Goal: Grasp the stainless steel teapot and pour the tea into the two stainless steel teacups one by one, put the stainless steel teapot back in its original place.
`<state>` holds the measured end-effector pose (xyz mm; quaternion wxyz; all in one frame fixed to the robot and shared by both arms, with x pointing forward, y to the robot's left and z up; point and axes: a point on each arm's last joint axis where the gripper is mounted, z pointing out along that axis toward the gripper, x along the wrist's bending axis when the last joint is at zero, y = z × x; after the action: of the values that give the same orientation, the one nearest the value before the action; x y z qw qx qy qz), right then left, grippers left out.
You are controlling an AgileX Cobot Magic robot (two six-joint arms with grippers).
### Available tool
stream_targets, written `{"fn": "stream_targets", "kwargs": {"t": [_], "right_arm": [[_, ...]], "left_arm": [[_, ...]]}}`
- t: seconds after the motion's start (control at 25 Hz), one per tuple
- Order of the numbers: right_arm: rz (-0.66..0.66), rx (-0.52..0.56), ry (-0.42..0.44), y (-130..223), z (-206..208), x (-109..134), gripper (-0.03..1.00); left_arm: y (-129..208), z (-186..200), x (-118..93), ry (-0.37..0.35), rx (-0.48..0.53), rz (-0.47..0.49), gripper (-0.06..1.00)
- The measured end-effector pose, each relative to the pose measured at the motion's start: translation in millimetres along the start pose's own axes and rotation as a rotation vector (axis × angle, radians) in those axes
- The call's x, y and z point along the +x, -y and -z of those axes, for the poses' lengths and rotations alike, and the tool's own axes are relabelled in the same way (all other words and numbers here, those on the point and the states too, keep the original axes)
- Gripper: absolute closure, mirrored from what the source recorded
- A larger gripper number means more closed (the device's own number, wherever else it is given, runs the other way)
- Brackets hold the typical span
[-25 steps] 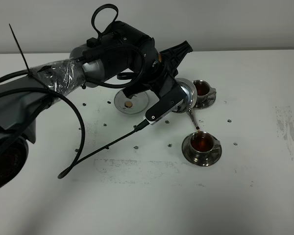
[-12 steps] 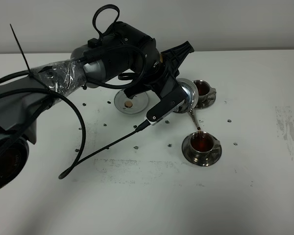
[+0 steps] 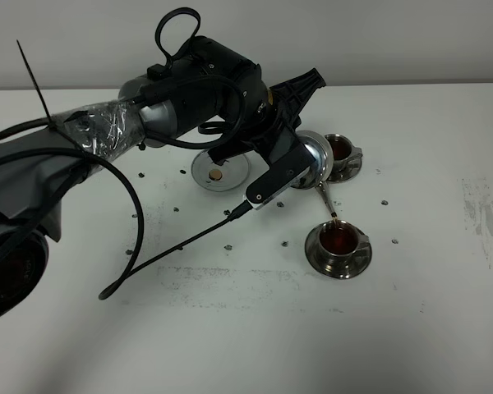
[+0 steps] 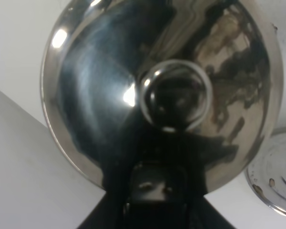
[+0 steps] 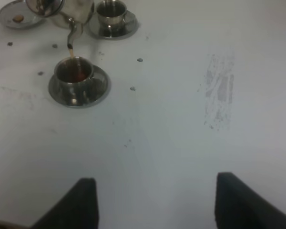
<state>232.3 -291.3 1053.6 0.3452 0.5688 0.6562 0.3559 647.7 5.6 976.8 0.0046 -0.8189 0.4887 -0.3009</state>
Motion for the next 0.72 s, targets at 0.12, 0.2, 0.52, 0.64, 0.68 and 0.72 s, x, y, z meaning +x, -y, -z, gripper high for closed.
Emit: {"fn": "stream_targets", "kwargs": {"t": [0.12,0.2,0.52,0.64,0.68,0.72], "right_arm": [[0.0,0.0,0.0,0.0,0.0,0.0,0.42],[0.001,0.0,0.0,0.0,0.0,0.0,0.42],[0.001,0.0,0.0,0.0,0.0,0.0,0.42],[0.0,0.0,0.0,0.0,0.0,0.0,0.42],[0.0,0.0,0.0,0.0,0.0,0.0,0.42],[0.0,0.0,0.0,0.0,0.0,0.0,0.42]], "left_arm": [[0.1,0.0,0.2,-0.002,0.001,0.0,0.74],[-0.4,0.0,0.4,-0.003,0.0,-0.001,0.74],[-1.7,0.1,1.5,-0.007,0.0,-0.004,0.74],[-1.9,0.2,2.0,-0.011,0.001,-0.004,0.74],[-1.9,0.2,2.2,-0.013,0.002,-0.004,0.74],[-1.9,0.2,2.2,-0.013,0.002,-0.004,0.74]]}}
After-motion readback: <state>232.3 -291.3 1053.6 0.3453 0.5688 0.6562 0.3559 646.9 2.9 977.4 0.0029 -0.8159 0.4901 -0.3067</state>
